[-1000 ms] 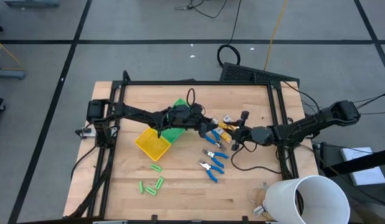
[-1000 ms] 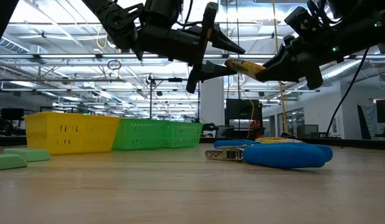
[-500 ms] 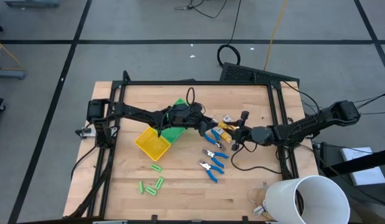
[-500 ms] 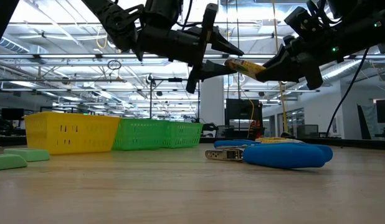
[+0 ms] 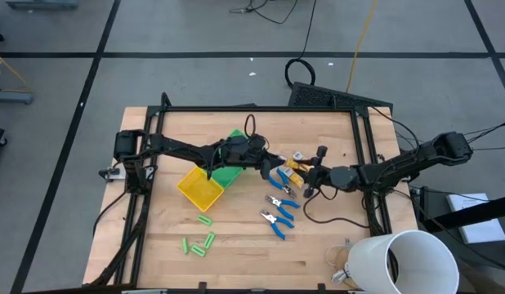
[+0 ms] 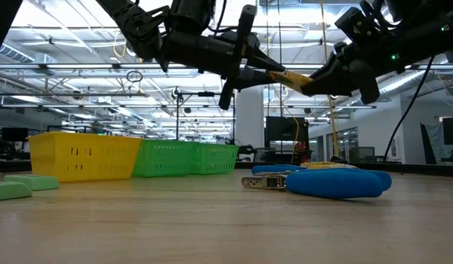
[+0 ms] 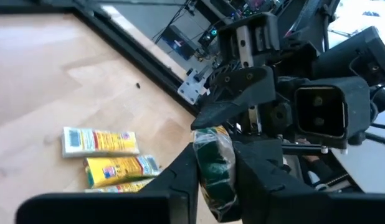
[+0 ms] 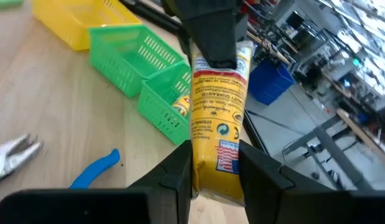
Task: Pick & Place School Supplies
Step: Put the crayon box into the top green bin
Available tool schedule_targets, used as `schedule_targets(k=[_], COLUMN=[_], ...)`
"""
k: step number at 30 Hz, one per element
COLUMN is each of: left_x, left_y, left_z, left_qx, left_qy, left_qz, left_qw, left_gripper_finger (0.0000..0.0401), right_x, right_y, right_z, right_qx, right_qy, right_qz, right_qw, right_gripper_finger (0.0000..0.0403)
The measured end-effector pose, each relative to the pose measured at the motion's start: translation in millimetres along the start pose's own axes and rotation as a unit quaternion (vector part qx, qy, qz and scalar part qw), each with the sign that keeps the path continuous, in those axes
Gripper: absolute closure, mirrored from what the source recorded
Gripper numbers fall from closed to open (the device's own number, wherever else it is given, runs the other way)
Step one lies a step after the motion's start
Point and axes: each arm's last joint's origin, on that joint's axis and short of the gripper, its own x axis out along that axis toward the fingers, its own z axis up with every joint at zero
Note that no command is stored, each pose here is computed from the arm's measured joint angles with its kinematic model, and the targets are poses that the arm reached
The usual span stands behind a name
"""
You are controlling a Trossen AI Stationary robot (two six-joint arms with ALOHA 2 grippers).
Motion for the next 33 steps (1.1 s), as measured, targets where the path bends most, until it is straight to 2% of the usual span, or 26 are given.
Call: schedule_targets(k=[9,12,17,20,23,27,31,33], left_x=[-10.3,-20.6,-48.4,-64.9,-79.7,-96.0,-103.7,-108.2], left_y=[1.6,2.1,-0.8,-3.4,-0.3,22.1,42.9,53.6], left_z=[23.4,35.3,52.2,55.7,59.5,60.9,56.2,53.9], left_qx=[0.075,0.089,0.103,0.113,0.113,0.084,0.051,0.042], left_qy=[-0.016,-0.008,0.042,0.079,0.101,0.115,0.127,0.13], left_qz=[-0.027,-0.01,0.038,0.061,0.063,0.096,0.09,0.104], left_qw=[0.997,0.996,0.993,0.989,0.986,0.985,0.987,0.985], left_gripper_finger=[0.0322,0.033,0.0332,0.0332,0.0332,0.0332,0.0332,0.0332], right_x=[-10.6,-18.9,-33.0,-41.0,-47.1,-50.0,-49.0,-47.9], right_y=[-12.5,-19.7,-29.8,-35.4,-40.1,-42.4,-41.1,-39.9], right_z=[6.9,7.8,4.4,1.8,1.2,1.3,-0.1,-0.8], right_qx=[0.147,0.175,0.209,0.217,0.228,0.231,0.224,0.225], right_qy=[-0.019,-0.019,-0.005,0.002,-0.001,-0.005,0.001,0.0], right_qz=[-0.021,-0.021,-0.015,-0.014,-0.015,-0.014,-0.013,-0.013], right_qw=[0.989,0.984,0.978,0.976,0.974,0.973,0.975,0.974], right_gripper_finger=[0.0219,0.0191,0.0158,0.0149,0.0148,0.0153,0.0155,0.0155])
